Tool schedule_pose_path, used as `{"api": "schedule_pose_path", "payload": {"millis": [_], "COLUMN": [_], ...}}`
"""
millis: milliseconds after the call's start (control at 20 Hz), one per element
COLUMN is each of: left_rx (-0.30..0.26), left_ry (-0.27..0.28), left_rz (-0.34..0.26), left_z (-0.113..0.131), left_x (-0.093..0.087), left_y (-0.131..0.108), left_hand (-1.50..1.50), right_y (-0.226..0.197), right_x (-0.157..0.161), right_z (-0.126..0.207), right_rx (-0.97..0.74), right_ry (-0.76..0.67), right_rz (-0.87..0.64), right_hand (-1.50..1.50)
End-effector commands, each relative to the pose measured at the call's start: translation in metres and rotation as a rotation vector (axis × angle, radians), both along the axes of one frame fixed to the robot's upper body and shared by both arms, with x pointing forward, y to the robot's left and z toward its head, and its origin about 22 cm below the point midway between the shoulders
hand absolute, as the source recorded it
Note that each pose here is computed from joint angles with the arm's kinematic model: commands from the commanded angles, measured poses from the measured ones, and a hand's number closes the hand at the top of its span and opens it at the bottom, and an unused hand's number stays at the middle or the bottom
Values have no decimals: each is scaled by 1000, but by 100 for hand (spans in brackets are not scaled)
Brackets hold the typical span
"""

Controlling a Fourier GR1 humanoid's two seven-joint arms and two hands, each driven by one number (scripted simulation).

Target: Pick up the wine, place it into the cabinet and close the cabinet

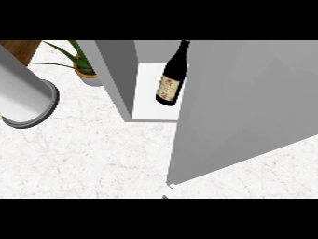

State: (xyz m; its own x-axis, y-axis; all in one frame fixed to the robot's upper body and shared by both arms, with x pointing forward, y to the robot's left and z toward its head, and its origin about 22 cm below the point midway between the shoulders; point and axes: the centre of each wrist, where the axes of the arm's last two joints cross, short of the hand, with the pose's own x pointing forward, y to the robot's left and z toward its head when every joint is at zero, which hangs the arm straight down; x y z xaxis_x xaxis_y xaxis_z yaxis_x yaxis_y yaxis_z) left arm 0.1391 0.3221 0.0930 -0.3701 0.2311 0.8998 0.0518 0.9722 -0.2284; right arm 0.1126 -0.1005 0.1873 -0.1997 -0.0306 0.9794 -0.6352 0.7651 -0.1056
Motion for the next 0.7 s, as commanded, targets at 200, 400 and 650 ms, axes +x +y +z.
{"api": "schedule_pose_path", "payload": {"millis": [200,400,650], "left_rx": [-30,-30,-43], "left_ry": [-3,-1,13], "left_rz": [-36,-18,-33], "left_z": [-5,1,-16], "left_x": [-3,17,14], "left_y": [-5,-6,-12], "left_hand": [-150,-150,-150], "right_y": [51,58,80], "right_x": [7,18,59], "right_z": [18,27,49], "right_rx": [12,71,51], "right_ry": [-59,-24,-26], "right_rz": [98,98,85], "right_hand": [150,150,150]}}
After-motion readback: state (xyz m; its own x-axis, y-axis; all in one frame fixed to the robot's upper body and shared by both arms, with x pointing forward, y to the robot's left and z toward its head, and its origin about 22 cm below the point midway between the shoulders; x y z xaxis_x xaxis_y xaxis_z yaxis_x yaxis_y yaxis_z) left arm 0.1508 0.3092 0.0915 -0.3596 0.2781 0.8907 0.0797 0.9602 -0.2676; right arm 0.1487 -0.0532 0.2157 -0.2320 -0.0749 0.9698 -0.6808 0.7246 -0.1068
